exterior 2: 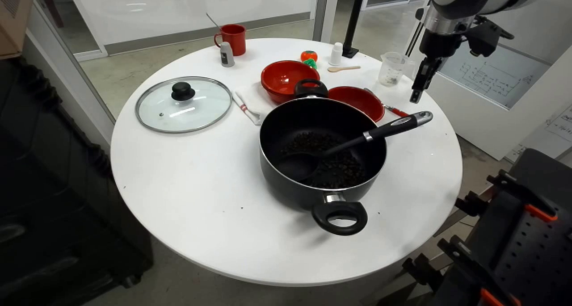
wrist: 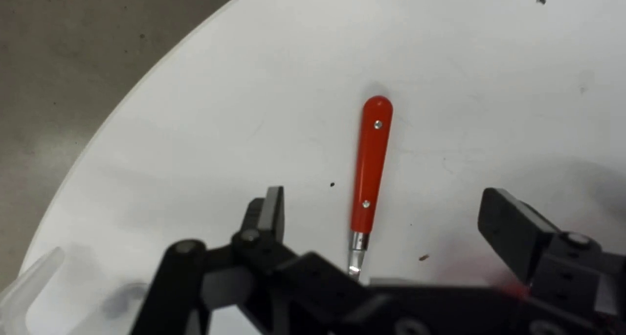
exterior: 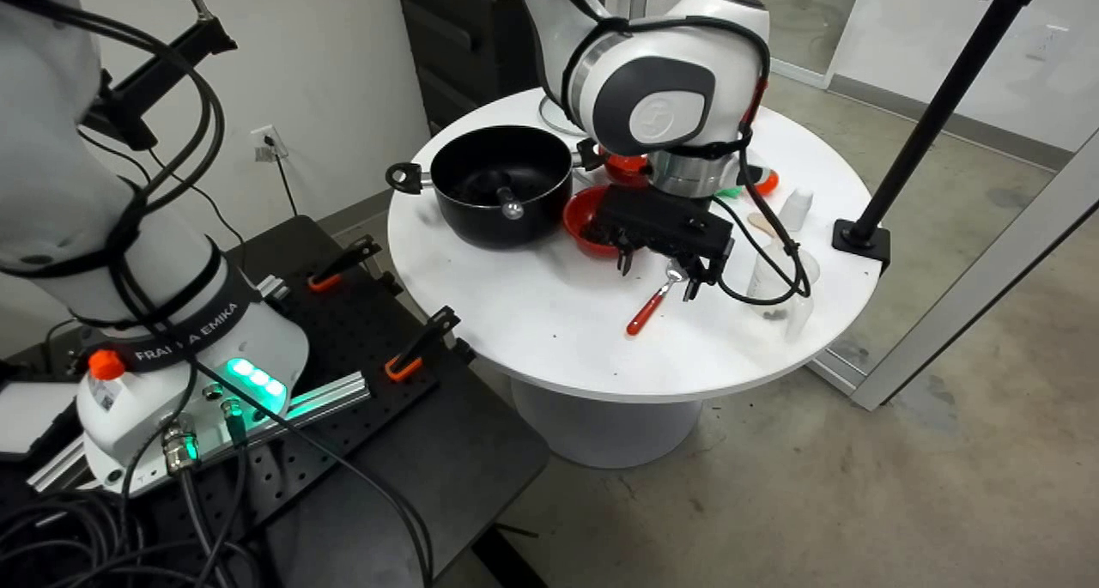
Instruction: Use the spoon to scoop some beans from the red bowl and put them in the pot
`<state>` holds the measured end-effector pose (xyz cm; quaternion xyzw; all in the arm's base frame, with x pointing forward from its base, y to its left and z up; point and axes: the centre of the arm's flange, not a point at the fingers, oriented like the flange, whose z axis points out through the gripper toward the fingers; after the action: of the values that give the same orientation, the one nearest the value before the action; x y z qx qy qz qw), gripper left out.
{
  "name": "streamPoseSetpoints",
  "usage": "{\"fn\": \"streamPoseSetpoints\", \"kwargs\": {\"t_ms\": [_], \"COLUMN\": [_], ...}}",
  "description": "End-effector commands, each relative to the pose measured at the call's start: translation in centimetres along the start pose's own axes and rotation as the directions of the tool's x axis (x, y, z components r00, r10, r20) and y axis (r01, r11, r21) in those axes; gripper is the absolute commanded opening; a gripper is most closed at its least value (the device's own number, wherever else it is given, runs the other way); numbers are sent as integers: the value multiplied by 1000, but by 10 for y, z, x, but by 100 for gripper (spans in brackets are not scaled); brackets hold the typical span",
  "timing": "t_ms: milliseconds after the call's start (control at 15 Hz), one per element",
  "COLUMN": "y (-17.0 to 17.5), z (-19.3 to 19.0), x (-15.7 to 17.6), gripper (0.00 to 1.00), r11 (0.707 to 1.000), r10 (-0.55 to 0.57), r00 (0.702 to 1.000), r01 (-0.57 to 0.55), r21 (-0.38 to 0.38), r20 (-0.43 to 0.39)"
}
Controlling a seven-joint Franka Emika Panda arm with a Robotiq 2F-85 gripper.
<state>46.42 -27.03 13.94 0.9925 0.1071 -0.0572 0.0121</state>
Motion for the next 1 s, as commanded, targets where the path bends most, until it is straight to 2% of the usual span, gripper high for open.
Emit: {"fn": "streamPoseSetpoints", "kwargs": {"t_ms": [0, 267, 533, 933], "y": [16, 7, -3, -11], "z": [11, 31, 43, 46], "x": [9, 1, -2, -2], "gripper": [100, 100, 100, 100], "r11": [999, 991, 993, 993], "r10": [9, 121, 111, 118], "r00": [999, 992, 993, 985], "r01": [-7, -118, -109, -118], "r21": [44, 66, 55, 12], "r20": [-37, -35, -45, -128]}}
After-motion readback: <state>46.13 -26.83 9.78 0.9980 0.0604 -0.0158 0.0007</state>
